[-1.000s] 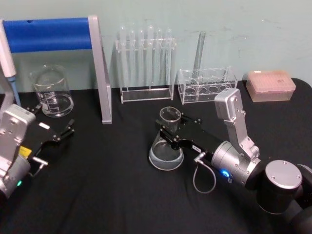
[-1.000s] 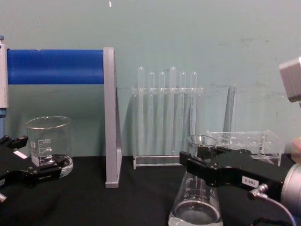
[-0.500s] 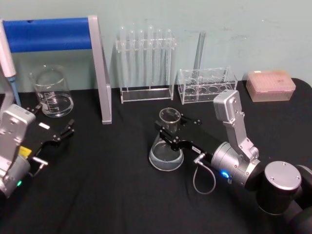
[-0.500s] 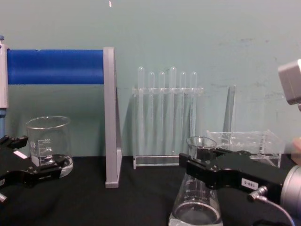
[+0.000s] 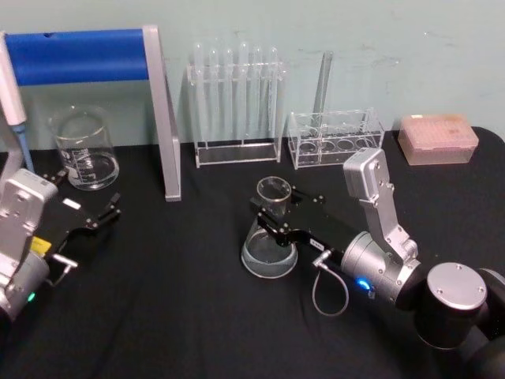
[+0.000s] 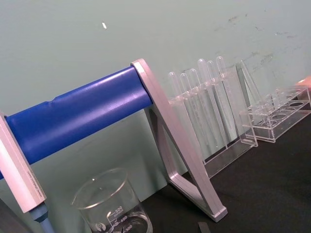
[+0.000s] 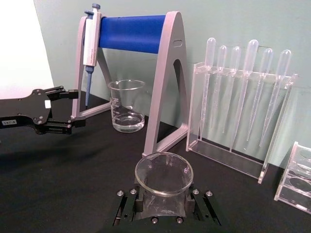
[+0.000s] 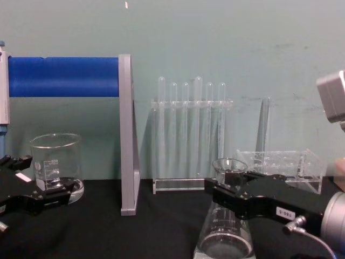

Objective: Grasp the erlenmeyer flask with one hand, shake it three times, then place it back.

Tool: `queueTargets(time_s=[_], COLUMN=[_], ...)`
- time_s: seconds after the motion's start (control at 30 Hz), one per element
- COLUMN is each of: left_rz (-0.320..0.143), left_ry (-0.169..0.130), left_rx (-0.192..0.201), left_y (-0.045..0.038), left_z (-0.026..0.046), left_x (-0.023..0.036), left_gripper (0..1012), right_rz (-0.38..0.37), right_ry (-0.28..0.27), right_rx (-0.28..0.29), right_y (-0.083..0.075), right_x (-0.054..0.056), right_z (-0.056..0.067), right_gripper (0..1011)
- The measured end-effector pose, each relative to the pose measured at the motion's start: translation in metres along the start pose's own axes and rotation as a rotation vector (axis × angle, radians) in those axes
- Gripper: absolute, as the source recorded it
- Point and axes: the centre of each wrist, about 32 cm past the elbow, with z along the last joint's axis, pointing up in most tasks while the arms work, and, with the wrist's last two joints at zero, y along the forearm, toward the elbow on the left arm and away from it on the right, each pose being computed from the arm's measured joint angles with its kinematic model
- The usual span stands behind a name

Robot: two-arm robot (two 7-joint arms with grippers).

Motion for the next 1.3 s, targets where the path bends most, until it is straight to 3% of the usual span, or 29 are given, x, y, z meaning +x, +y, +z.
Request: queueTargets(time_s=[0.6, 0.83, 1.17, 1.3], left_rz=[0.000, 0.000, 0.000, 0.000], left_ry=[0.000, 0.000, 0.000, 0.000], left_rx=[0.000, 0.000, 0.000, 0.000], left_y=[0.0000, 0.0000, 0.0000, 0.0000], left_z=[0.0000, 0.0000, 0.0000, 0.0000], left_x=[0.0000, 0.0000, 0.0000, 0.0000], left_gripper=[1001, 1001, 1001, 1001], right_rz=[0.001, 0.001, 0.001, 0.001], right_ry=[-0.002, -0.001, -0.002, -0.002], right_rx=[-0.006, -0.010, -0.009, -0.008], right_y=[-0.0001, -0.0002, -0.0001, 0.0000], right_x=[-0.0003, -0.0003, -0.0002, -0.0002], right_z=[0.0000, -0.0002, -0.0001, 0.0000], right_gripper=[472, 715, 985, 1000])
